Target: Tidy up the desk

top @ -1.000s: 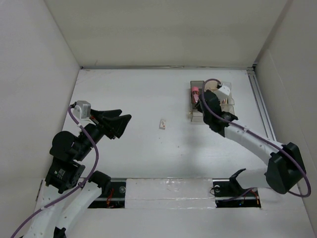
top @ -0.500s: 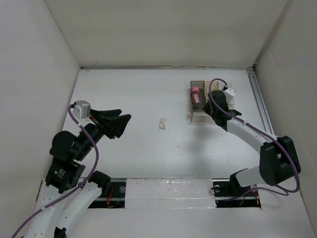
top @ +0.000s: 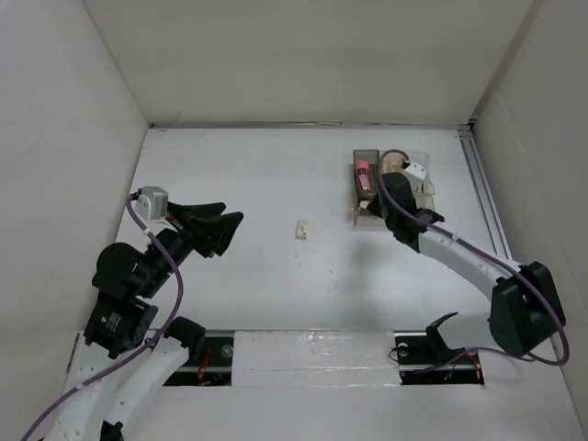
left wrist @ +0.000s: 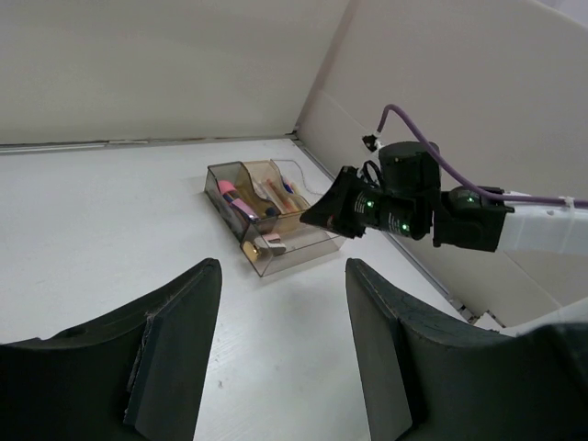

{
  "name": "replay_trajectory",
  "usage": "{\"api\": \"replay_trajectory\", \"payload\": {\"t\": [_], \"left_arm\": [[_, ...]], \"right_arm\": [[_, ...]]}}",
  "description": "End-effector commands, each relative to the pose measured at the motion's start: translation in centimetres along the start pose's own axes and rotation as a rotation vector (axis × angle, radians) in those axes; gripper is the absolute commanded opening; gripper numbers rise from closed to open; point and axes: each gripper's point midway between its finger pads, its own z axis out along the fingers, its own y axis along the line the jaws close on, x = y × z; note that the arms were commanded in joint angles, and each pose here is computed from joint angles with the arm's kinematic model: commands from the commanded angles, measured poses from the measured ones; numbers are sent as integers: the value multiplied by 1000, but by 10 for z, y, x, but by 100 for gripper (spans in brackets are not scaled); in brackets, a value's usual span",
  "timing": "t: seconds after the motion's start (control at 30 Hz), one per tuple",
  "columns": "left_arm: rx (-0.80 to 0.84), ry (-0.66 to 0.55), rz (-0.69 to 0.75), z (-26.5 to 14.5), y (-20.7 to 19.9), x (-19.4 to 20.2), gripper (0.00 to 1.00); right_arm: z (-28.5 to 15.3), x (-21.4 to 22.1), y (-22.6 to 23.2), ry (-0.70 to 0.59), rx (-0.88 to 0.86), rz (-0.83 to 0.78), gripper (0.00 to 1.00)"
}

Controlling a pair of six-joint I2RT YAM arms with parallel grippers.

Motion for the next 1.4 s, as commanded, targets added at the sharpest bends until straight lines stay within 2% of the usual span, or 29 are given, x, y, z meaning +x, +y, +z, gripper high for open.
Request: {"api": "replay_trajectory", "payload": {"t": [0.0,0.03,0.13,0.2,0.23,0.27,0.3,0.37,0.4,0.47,0.53,0.63,0.67,0.73,0.83,0.87,0.93,0.97,1.03,1.1,1.23,1.37], "left_arm": [[22,-29,15,4,-3,-8,52],[22,-27,14,4,-3,-7,52],[17,-33,15,4,-3,-8,53],[21,-25,12,5,-3,-7,53],[23,-25,14,5,-3,-7,53],[22,-29,15,4,-3,-8,53],[17,-33,15,4,-3,-9,53],[14,-28,13,4,-2,-7,52],[18,-29,16,4,-3,-7,52],[19,-32,15,3,-3,-8,53],[19,-32,15,3,-3,-8,53],[28,-33,16,2,-5,-8,53],[26,-35,16,2,-5,-9,53],[22,-38,18,2,-4,-10,53],[33,-35,16,2,-6,-9,53],[30,-40,18,1,-6,-10,53],[27,-38,17,1,-5,-10,53],[32,-33,15,2,-6,-8,53],[33,-35,16,2,-6,-9,53],[31,-38,16,1,-6,-9,53],[33,-35,16,2,-6,-9,53],[33,-32,15,2,-6,-8,53]], "right_arm": [[-31,20,59,10,-212,-36,6],[-32,31,73,21,-247,-49,1],[-50,68,113,65,-309,-115,0],[-44,105,123,101,-282,-185,25],[-44,109,135,106,-285,-195,35],[-32,131,133,129,-247,-246,52],[-33,144,137,141,-247,-277,60],[-20,151,140,144,-210,-303,70],[-9,168,136,170,-183,-338,71],[0,174,140,167,-171,-352,73],[9,184,138,179,-150,-374,73],[20,191,138,173,-119,-406,67],[22,190,138,149,-98,-419,59],[32,192,131,127,-44,-455,50],[34,196,122,95,9,-503,22],[30,194,123,79,15,-490,10],[26,192,119,72,3,-455,8],[9,166,135,76,-79,-353,8],[10,155,128,78,-94,-310,9],[-16,106,145,38,-202,-193,9],[-36,38,112,-51,-223,-84,9],[-13,-13,39,-119,-76,41,9]]}}
